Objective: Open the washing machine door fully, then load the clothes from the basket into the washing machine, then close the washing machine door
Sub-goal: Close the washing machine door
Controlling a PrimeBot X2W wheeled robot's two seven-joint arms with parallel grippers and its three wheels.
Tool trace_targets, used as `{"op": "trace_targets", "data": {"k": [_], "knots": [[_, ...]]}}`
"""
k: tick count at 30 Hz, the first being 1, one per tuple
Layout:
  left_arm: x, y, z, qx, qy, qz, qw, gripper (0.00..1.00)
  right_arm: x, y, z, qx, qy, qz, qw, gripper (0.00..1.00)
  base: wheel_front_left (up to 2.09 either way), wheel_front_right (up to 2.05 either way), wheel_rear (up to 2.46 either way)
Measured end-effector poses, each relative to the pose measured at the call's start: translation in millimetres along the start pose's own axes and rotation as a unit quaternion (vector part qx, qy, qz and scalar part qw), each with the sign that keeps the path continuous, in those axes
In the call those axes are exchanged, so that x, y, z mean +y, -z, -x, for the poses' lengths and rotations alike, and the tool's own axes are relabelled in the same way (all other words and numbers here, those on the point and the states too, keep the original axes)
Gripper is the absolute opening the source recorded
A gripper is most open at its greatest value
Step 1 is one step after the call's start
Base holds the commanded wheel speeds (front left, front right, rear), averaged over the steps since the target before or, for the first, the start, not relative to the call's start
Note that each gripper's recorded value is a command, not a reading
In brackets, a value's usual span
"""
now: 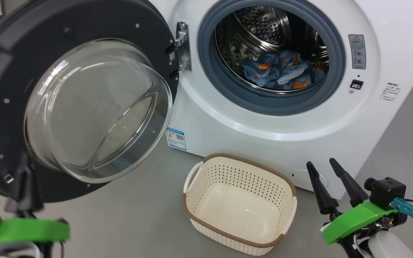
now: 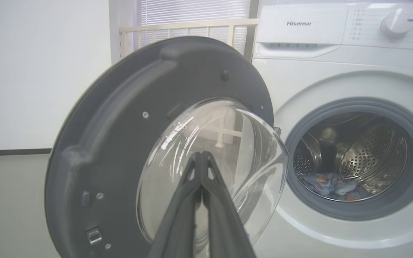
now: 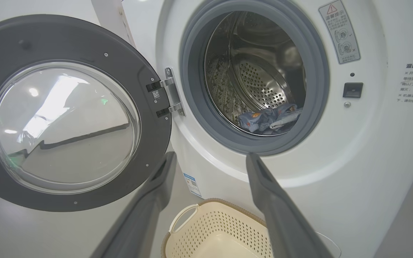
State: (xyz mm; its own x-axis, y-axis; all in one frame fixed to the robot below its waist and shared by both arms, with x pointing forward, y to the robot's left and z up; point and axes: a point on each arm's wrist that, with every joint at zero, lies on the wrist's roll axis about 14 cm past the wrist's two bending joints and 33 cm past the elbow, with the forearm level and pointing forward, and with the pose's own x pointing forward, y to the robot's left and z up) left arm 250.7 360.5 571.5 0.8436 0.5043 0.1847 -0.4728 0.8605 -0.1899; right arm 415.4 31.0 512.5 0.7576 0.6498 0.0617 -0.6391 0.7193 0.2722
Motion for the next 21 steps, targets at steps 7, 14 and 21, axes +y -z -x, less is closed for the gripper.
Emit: {"op": "trace_targets", "data": {"k": [7, 14, 21], "knots": [[11.4, -92.6, -32.3, -0.114, 0.005, 0.026, 0.993, 0.0, -7.2, -0.2, 3.9, -0.001, 0.01, -0.002, 1.0, 1.0, 0.0, 0.0, 0.0], [45.5, -159.0, -61.9, -0.194, -0.005, 0.154, 0.969, 0.0, -18.3, 3.8, 9.7, 0.008, 0.018, 0.004, 1.0, 1.0, 0.0, 0.0, 0.0], [107.6, -162.2, -82.7, -0.206, -0.064, 0.311, 0.925, 0.0, -29.4, 9.3, 13.9, 0.016, 0.028, 0.006, 0.999, 1.0, 0.0, 0.0, 0.0]]}}
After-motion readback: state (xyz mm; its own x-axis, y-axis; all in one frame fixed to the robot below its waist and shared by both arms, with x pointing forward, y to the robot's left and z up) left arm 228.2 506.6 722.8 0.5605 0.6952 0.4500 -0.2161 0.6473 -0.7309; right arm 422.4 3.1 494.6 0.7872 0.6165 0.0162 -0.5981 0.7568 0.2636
